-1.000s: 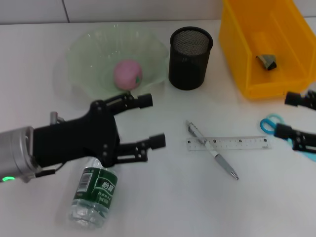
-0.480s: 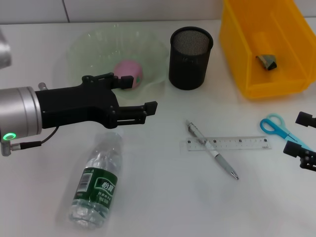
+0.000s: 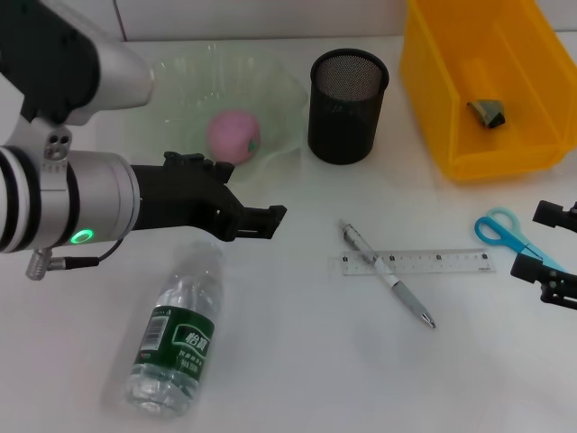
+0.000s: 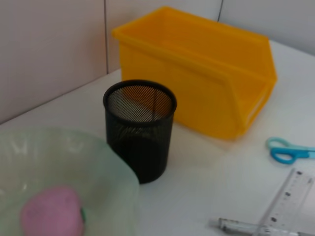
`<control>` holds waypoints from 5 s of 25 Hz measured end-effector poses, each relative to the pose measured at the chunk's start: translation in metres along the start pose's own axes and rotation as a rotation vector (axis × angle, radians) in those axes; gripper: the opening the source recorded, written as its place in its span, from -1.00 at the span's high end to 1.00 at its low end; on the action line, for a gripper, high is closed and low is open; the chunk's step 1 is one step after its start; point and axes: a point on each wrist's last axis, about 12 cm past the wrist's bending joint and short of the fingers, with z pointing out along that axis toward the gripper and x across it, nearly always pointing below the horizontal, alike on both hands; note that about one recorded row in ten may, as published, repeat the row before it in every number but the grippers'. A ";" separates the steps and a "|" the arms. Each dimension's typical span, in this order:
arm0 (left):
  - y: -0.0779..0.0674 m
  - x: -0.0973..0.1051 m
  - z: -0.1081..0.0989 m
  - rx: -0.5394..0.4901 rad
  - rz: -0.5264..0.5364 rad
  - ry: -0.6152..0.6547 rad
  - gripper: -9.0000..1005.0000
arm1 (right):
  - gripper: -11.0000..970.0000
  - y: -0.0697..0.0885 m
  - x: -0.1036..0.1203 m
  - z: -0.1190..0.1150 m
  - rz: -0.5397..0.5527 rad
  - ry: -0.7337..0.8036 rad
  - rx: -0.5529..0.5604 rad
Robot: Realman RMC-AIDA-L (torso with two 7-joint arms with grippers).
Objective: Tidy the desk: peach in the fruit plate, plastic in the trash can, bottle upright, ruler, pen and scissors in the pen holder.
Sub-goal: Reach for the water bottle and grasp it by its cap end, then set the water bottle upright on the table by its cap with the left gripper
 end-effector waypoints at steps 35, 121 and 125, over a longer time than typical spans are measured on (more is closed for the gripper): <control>0.017 0.009 0.044 -0.115 -0.137 0.307 -0.71 | -0.72 -0.003 0.003 0.004 0.018 0.008 0.017; 0.058 -0.029 -0.015 0.022 0.217 -0.011 0.05 | -0.72 -0.003 -0.005 0.001 0.032 -0.010 0.002; 0.058 -0.032 -0.017 0.018 0.236 -0.018 0.06 | -0.72 -0.003 -0.005 0.001 0.032 -0.010 0.002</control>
